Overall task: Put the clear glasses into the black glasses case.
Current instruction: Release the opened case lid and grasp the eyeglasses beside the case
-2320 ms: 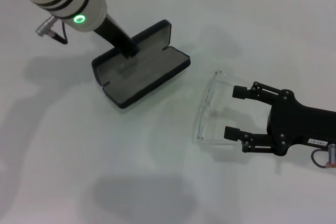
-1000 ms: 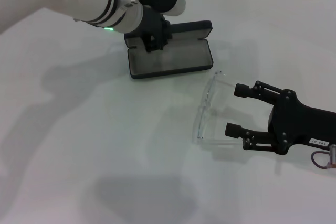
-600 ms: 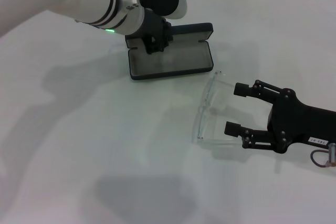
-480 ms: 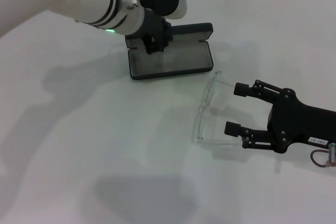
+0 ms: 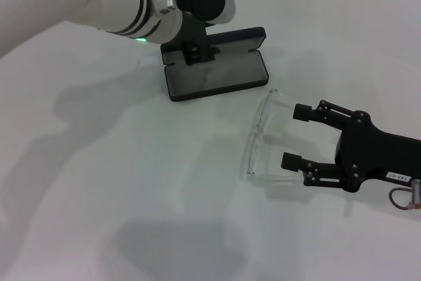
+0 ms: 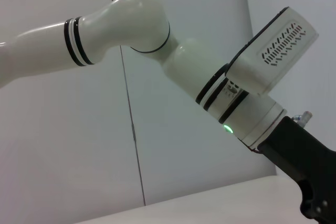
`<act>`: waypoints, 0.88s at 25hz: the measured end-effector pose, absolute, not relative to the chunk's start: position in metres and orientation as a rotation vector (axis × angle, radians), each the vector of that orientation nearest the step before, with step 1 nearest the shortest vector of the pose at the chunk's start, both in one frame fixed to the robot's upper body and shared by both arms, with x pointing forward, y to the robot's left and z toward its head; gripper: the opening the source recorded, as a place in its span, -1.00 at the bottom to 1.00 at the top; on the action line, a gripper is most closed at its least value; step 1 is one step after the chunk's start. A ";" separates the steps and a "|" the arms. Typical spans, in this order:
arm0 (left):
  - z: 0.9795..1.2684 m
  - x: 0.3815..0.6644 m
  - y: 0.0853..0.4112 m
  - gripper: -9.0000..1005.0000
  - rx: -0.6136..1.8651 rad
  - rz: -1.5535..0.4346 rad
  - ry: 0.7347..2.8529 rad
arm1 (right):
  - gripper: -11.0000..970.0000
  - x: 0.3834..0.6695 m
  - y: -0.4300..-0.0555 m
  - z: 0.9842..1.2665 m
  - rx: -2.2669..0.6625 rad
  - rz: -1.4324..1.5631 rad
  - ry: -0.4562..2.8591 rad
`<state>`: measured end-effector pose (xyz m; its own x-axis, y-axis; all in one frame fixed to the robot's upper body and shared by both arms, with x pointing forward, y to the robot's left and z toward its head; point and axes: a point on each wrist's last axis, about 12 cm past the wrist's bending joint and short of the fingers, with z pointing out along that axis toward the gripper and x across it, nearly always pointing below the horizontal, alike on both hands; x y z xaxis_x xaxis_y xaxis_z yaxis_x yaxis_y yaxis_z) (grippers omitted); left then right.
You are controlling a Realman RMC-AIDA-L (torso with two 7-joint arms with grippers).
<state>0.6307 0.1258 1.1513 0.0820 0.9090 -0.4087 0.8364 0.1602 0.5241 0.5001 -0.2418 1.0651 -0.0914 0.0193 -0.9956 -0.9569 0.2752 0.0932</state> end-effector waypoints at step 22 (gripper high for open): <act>1.212 0.585 0.201 -0.03 1.077 -0.844 1.406 | 0.77 0.500 -0.242 1.065 -0.946 1.066 1.394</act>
